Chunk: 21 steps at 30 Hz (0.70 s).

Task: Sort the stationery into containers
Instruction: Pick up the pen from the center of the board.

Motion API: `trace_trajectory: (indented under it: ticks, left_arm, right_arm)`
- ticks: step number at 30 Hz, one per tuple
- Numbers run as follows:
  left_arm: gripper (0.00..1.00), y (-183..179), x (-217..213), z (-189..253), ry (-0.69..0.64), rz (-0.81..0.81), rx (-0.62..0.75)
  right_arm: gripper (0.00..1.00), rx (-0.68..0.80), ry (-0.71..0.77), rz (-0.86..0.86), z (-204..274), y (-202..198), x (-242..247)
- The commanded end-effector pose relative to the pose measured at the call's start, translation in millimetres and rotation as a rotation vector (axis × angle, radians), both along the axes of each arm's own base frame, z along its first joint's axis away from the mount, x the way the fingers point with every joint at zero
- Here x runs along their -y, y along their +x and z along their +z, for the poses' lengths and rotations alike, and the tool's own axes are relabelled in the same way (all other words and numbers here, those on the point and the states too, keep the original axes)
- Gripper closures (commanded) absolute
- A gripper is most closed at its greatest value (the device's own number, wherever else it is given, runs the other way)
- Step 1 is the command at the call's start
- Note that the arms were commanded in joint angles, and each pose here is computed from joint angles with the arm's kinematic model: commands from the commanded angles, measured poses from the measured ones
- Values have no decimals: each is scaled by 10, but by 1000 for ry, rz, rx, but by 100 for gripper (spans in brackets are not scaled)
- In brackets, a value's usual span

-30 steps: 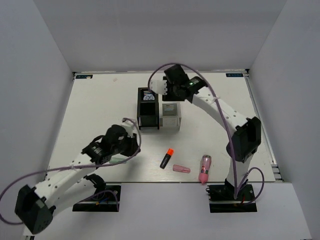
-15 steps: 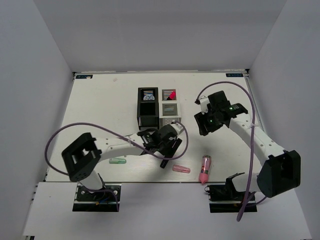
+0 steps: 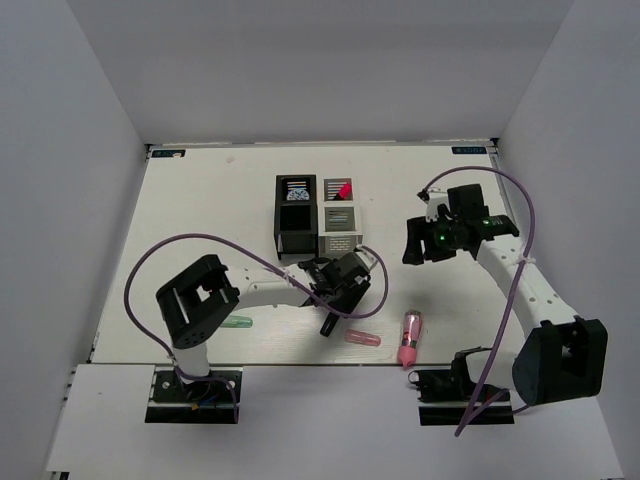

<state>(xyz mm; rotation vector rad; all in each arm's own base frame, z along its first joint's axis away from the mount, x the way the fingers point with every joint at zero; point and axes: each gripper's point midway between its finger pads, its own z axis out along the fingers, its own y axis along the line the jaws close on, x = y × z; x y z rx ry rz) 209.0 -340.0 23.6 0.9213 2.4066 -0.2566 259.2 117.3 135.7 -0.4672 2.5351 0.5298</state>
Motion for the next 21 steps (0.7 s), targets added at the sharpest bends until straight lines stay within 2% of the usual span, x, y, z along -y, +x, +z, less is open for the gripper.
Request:
trace_trajectory:
  ticks: [1,4,7,8,11,12,14,16,18,19,20,21]
  left_arm:
    - [32,-40,29,59,9,24,9]
    - [36,-95,-19,-6,40,43,-14]
    - [47,-162,-52,-73,72,61,-39]
    - [56,-182,-50,-90,72,69,-50]
    - [71,-222,-64,-161,88,70,-77]
    - [80,-229,-57,-170,85,72,-85]
    - [88,-232,-28,-116,73,71,-86]
    - [99,-178,48,36,49,64,-67]
    - [99,-149,63,224,38,59,-48]
    - [99,-140,32,426,28,46,-29]
    - [99,-50,180,701,-19,26,14]
    - [99,29,194,845,-32,32,47]
  right_arm:
    - [33,42,72,-7,127,62,-52]
    - [33,33,95,-19,130,68,-25]
    - [32,32,103,-28,132,66,-1]
    - [32,35,110,-32,143,75,5]
    - [32,42,123,-38,177,79,23]
    - [28,37,128,-43,165,72,31]
    - [9,32,141,-33,174,50,22]
    - [9,35,149,-1,178,22,11]
    - [9,40,154,11,187,7,11]
    - [51,45,155,28,184,-5,7]
    - [79,44,157,33,183,-16,-1]
    - [100,52,157,33,195,-6,3]
